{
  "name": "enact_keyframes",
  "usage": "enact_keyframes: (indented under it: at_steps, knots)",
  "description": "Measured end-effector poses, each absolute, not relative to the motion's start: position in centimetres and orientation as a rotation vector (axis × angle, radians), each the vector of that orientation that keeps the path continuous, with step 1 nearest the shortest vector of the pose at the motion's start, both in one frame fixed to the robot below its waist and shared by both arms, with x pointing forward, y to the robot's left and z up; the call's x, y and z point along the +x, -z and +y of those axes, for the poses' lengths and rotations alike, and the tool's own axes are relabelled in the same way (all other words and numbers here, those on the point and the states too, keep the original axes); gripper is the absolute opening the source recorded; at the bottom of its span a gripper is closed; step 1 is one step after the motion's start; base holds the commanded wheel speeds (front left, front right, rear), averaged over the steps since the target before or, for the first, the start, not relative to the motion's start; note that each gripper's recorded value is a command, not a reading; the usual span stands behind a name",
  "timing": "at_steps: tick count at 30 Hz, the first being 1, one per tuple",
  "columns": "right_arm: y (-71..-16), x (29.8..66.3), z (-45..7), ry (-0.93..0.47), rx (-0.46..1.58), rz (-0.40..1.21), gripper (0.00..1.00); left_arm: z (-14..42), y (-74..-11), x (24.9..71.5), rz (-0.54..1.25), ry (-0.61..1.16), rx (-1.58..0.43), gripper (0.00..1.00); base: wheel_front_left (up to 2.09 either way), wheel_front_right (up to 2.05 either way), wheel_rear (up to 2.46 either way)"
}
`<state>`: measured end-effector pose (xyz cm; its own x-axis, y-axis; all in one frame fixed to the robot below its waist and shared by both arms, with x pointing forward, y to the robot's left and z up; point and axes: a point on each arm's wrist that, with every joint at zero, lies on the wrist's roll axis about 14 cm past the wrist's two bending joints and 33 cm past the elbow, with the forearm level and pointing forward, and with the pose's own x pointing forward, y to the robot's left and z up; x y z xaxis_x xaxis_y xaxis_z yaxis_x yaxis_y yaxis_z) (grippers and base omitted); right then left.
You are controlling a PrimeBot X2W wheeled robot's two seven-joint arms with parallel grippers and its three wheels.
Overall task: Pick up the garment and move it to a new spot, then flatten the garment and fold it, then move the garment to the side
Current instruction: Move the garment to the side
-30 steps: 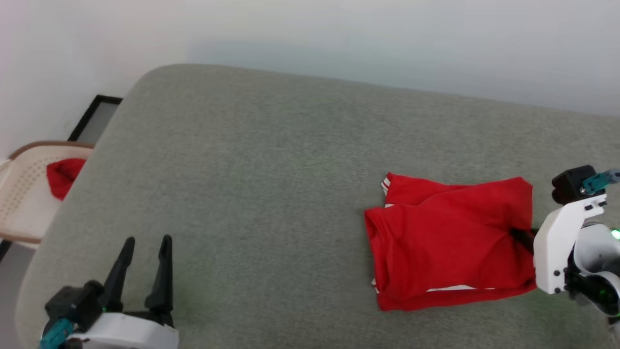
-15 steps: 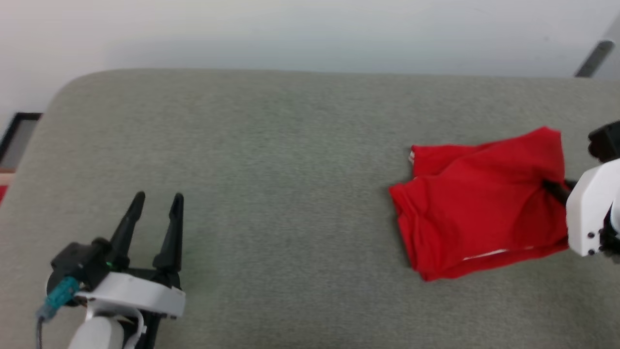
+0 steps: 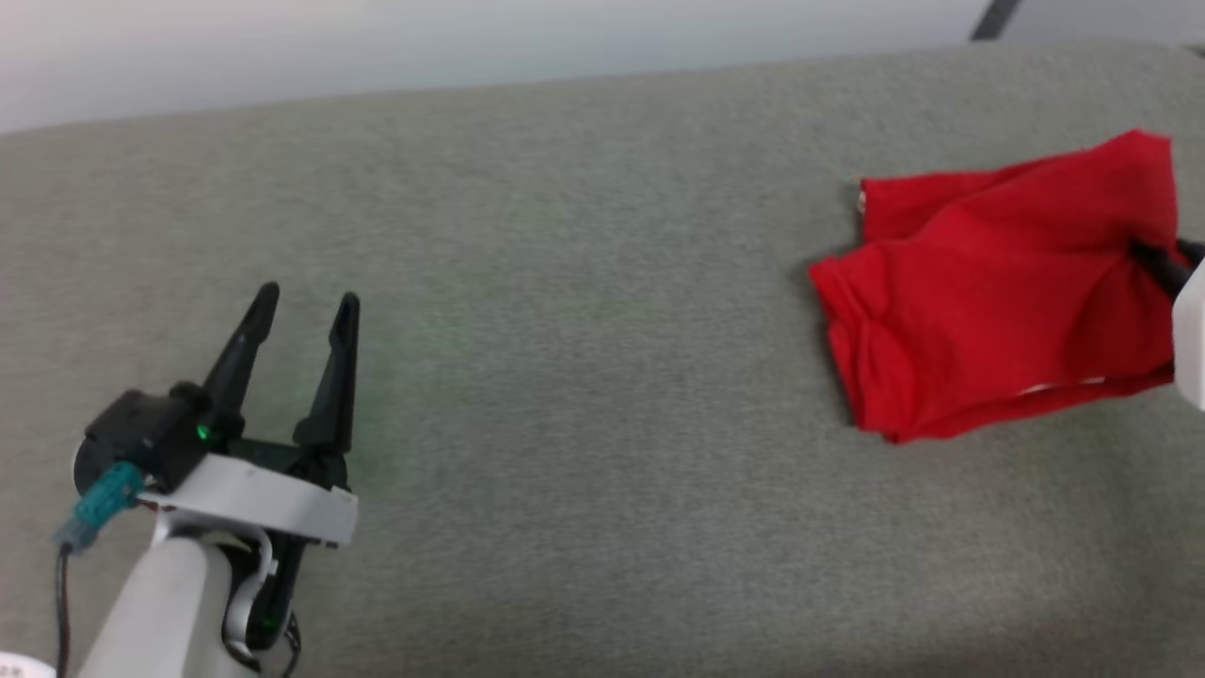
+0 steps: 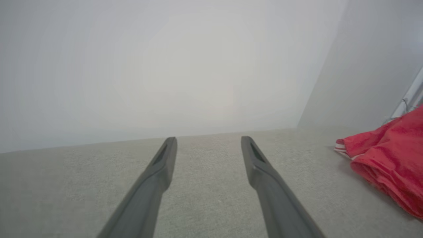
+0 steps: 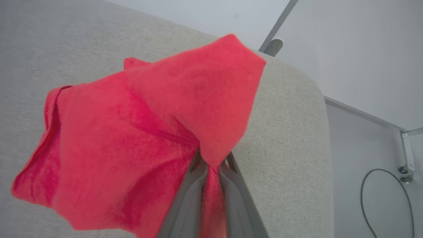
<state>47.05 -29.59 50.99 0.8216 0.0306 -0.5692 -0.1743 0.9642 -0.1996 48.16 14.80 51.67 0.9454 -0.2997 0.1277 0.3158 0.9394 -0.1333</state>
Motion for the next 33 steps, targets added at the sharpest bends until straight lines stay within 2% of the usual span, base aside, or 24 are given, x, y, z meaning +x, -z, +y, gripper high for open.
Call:
enact_keyframes:
  at_steps: [12,14,33]
  knots:
    - [-50.4,46.0,-37.7,0.043,-0.417,0.622,0.0,8.8,-49.2,52.6,-0.078,0.48,-0.161,1.0,0.0,0.0,0.0]
    - [-50.5,45.9,-40.7,0.093,-0.514,0.627,0.0,7.2,-47.7,53.9,-0.056,0.522,-0.172,1.0,0.0,0.0,0.0]
    - [-50.0,45.5,-49.8,0.221,-0.885,0.733,0.0,3.8,-42.8,56.7,0.012,0.608,-0.202,1.0,0.0,0.0,0.0]
